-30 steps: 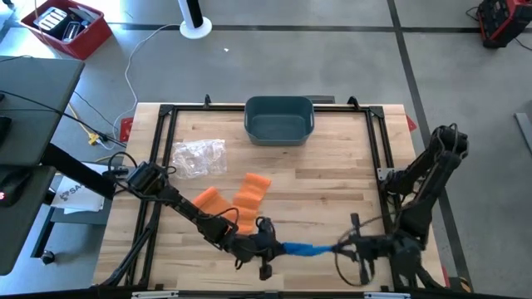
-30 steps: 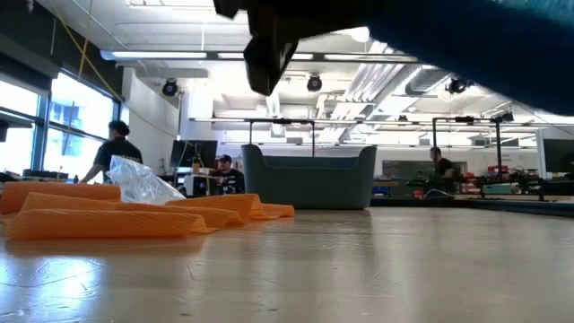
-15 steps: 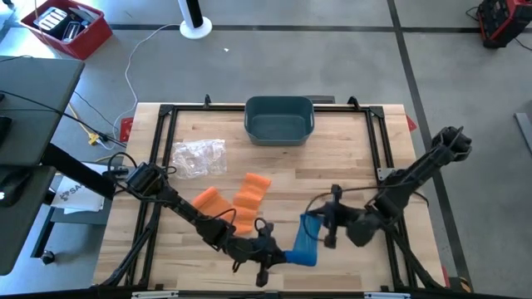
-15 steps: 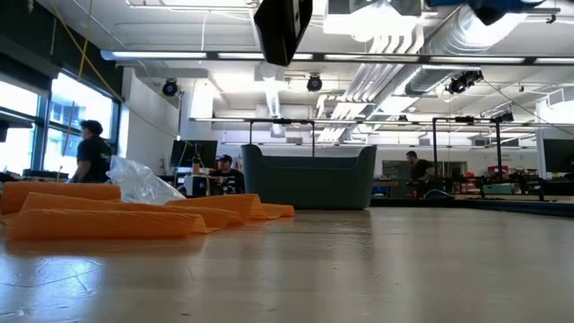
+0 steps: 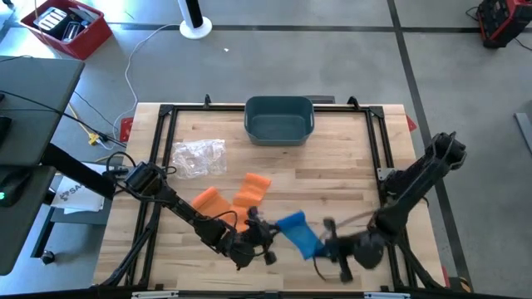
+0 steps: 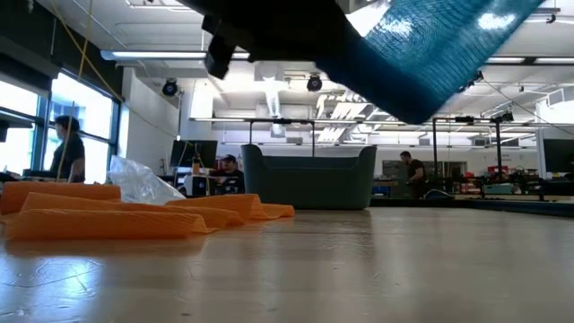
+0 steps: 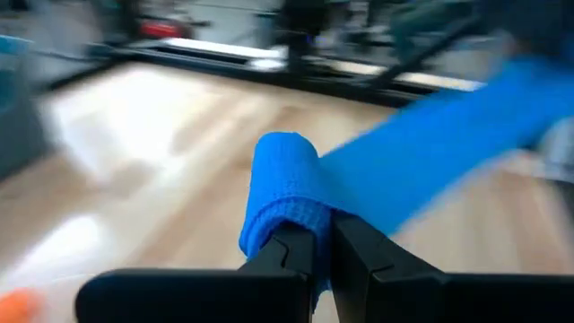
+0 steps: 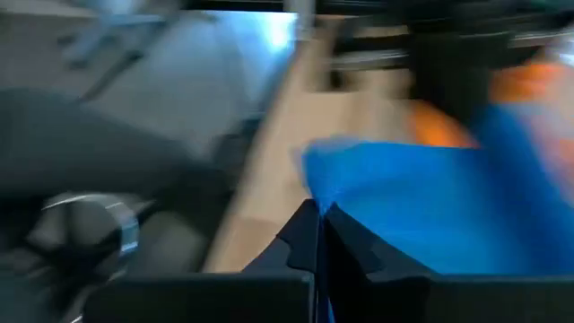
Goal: Roll bandage
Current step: Roll the blue bandage
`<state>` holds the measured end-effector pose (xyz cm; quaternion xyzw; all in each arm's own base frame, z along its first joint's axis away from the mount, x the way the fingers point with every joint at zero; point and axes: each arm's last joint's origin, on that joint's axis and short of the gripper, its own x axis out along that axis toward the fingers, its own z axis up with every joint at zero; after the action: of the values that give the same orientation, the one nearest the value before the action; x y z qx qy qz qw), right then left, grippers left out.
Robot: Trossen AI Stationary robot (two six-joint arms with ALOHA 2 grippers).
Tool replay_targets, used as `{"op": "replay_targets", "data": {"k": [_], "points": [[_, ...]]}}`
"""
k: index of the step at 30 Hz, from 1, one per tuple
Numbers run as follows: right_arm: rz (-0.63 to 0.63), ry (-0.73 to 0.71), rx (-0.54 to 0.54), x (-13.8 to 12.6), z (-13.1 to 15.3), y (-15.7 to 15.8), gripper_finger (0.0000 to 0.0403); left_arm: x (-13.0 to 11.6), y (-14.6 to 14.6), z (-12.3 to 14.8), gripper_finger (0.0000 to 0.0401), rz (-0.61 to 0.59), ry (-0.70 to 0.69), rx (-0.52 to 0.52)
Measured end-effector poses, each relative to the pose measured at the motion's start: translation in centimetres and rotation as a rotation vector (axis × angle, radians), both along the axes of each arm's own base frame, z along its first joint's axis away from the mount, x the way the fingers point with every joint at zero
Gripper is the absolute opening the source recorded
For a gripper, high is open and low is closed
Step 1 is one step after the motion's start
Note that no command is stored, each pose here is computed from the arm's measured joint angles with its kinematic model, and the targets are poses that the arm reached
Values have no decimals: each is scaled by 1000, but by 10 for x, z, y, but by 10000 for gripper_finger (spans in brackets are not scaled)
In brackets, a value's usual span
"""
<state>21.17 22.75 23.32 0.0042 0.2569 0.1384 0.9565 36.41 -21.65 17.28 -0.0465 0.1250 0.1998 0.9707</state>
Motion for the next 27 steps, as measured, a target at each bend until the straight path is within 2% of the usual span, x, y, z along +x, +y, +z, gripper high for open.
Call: {"op": "replay_targets", "data": {"k": [3, 8, 14, 17, 21, 24, 27], "points": [[114, -19, 64, -5, -8, 23, 0, -2, 6, 8, 12, 48, 6, 12], [211, -41, 129, -13, -22, 50, 0, -2, 11, 16, 12, 54, -1, 11], [284, -69, 200, -21, -21, 64, 0, 1, 18, 15, 12, 65, 12, -13], [305, -131, 176, -23, -15, 64, 0, 4, 24, 15, 12, 99, -7, -44], [210, -196, 102, -21, -13, 61, 0, 8, 31, 15, 12, 115, -18, -61], [111, -231, 62, -17, -10, 55, 0, 10, 29, 16, 12, 37, -8, -93], [78, -265, 62, -13, 2, 46, 0, 13, 25, 15, 12, -64, 1, -122]]}}
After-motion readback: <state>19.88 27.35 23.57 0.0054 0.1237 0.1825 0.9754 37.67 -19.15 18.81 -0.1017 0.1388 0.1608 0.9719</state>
